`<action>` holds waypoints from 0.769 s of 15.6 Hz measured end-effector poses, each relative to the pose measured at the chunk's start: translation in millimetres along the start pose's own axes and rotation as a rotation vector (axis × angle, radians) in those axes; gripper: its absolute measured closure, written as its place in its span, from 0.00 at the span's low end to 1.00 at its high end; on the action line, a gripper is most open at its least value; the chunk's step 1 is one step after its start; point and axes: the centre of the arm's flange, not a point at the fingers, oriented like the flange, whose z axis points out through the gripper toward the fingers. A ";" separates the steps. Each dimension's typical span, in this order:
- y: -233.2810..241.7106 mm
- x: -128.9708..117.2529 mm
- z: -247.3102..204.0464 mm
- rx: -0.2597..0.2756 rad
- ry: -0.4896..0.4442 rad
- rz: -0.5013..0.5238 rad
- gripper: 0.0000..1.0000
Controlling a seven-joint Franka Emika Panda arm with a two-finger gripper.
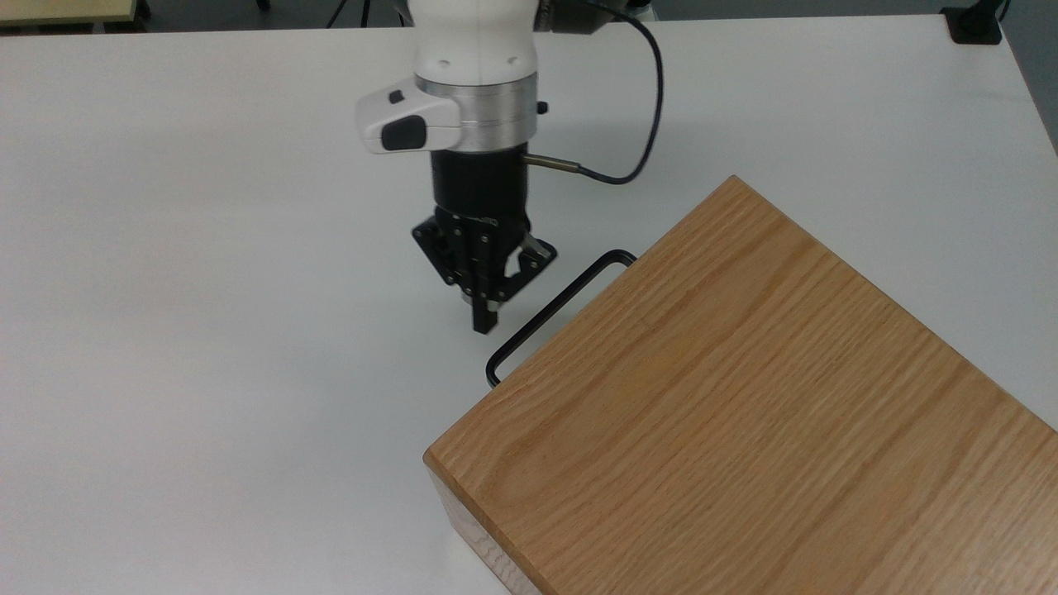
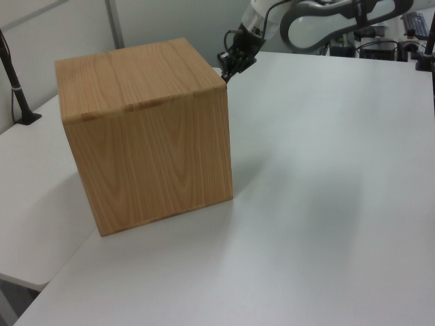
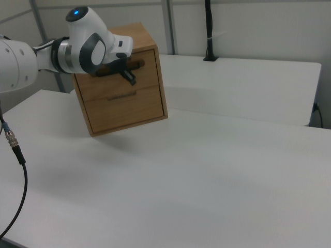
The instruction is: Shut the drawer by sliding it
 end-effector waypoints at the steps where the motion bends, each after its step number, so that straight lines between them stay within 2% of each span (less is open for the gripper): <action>1: 10.3 2.2 -3.6 -0.032 -0.034 -0.017 1.00; 4: 41.2 7.8 -26.0 -0.119 -0.139 -0.051 1.00; 6: 66.8 11.3 -55.6 -0.180 -0.215 -0.032 1.00; 9: 89.2 8.0 -99.8 -0.236 -0.296 -0.015 0.93; 12: 106.4 -1.3 -135.6 -0.251 -0.308 -0.005 0.67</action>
